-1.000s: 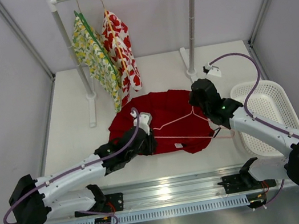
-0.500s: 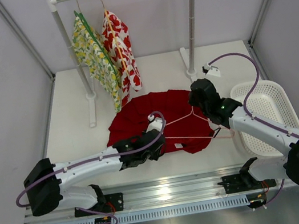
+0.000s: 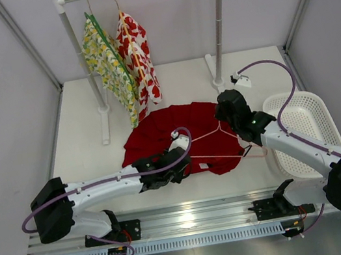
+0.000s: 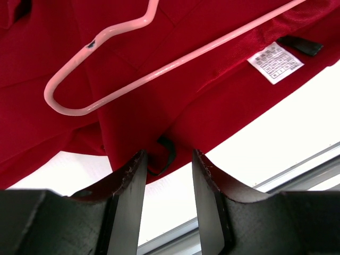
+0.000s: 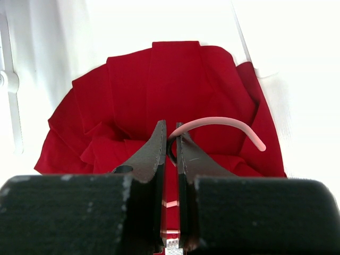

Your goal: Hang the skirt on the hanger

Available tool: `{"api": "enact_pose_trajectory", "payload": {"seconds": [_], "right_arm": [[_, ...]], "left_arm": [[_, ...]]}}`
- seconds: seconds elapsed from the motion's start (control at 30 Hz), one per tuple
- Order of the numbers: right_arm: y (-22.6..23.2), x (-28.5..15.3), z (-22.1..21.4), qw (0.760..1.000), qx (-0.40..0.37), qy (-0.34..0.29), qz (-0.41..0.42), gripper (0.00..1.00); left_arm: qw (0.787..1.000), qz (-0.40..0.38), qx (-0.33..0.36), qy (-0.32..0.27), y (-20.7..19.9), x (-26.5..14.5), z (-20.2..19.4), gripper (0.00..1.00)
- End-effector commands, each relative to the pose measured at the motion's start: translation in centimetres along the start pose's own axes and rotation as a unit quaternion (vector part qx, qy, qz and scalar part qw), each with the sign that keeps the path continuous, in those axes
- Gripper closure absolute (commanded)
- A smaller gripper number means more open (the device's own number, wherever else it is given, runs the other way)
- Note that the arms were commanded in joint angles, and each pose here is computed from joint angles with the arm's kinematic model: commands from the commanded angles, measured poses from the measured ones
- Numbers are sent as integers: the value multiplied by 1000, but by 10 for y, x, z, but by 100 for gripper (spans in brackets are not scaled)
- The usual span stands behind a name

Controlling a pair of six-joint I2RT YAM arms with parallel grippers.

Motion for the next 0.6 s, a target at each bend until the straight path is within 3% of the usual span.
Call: {"api": "enact_pose_trajectory", "payload": {"seconds": [0.0, 0.57], "right_arm": [[2, -1, 11, 1000, 6, -14, -8, 100], [1, -2, 11, 1000, 8, -13, -5, 100]], "left_arm": [[1000, -25, 3, -14, -10, -10, 12, 56], [1000, -2, 15, 2, -14, 2, 6, 57]]}}
Point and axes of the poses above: each gripper's point midway between its finger pads, its own x axis out along the fingers, its own y axis along the line the jaws close on, z = x × y, the point moved 10 cm from there along -x, back along the fingers, and after that the axes turned 11 degrees about -x, right-handed, at the moved point
